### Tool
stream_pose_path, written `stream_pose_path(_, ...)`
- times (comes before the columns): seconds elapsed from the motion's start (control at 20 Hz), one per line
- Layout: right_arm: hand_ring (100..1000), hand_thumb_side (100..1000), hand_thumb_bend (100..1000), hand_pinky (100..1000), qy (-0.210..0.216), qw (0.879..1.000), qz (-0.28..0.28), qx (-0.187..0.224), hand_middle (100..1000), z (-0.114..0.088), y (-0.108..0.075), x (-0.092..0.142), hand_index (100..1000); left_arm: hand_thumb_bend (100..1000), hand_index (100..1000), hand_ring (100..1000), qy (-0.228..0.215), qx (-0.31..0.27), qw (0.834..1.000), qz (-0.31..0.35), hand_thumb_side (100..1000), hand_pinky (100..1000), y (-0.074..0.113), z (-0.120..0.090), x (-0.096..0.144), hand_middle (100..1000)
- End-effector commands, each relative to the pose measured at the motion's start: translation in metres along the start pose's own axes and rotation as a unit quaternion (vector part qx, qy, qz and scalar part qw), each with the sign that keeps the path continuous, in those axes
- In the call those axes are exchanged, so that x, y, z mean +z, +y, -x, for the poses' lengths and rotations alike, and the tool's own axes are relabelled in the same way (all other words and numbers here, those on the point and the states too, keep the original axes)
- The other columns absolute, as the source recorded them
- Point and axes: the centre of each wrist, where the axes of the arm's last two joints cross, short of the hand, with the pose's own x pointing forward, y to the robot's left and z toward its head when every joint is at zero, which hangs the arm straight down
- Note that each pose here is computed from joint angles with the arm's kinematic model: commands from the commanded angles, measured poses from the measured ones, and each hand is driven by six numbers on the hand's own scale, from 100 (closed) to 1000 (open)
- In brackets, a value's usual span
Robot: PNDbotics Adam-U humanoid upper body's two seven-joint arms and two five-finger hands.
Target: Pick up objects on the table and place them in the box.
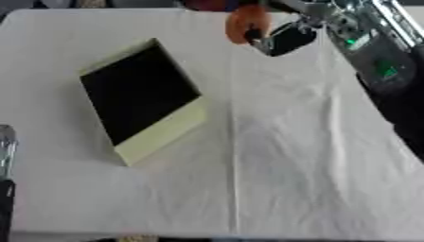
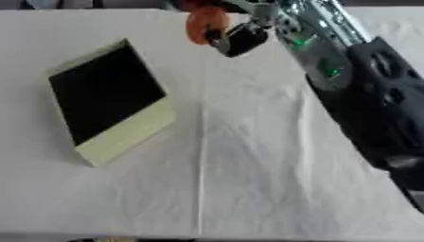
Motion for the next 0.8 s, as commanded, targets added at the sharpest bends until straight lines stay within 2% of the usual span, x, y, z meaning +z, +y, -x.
stream_pose_path(0.05, 784, 100, 100, 820, -0.031, 0.999, 0.009, 0.019, 479, -0.031, -0.015, -0.025, 724, 100, 768, 704, -0.015, 0.004, 1.000, 0.009, 658, 568, -0.001, -0.006, -0.006, 775)
stream_pose_path(0.25, 786, 100, 100, 825, -0.059, 0.998, 0.009, 0.037, 484, -0.066, -0.012, -0.057, 727, 100, 768, 704, -0.014, 0.009, 1.000, 0.010, 658, 568, -0.002, -0.006, -0.006, 775)
stream_pose_path(0.45, 787, 100, 100, 824, -0.073, 0.997, 0.002, 0.040, 486, -0.090, 0.006, -0.079, 727, 100, 768, 704, -0.014, 0.014, 1.000, 0.010, 657, 568, -0.004, -0.006, -0.006, 776)
stream_pose_path(0.65, 787, 100, 100, 819, -0.069, 0.997, -0.021, 0.034, 487, -0.099, 0.034, -0.092, 727, 100, 767, 704, -0.014, 0.018, 1.000, 0.008, 658, 568, -0.005, -0.006, -0.006, 776)
stream_pose_path(0.8, 787, 100, 100, 815, -0.059, 0.997, -0.038, 0.024, 487, -0.099, 0.059, -0.097, 725, 100, 767, 704, -0.013, 0.021, 1.000, 0.007, 659, 568, -0.006, -0.006, -0.006, 776)
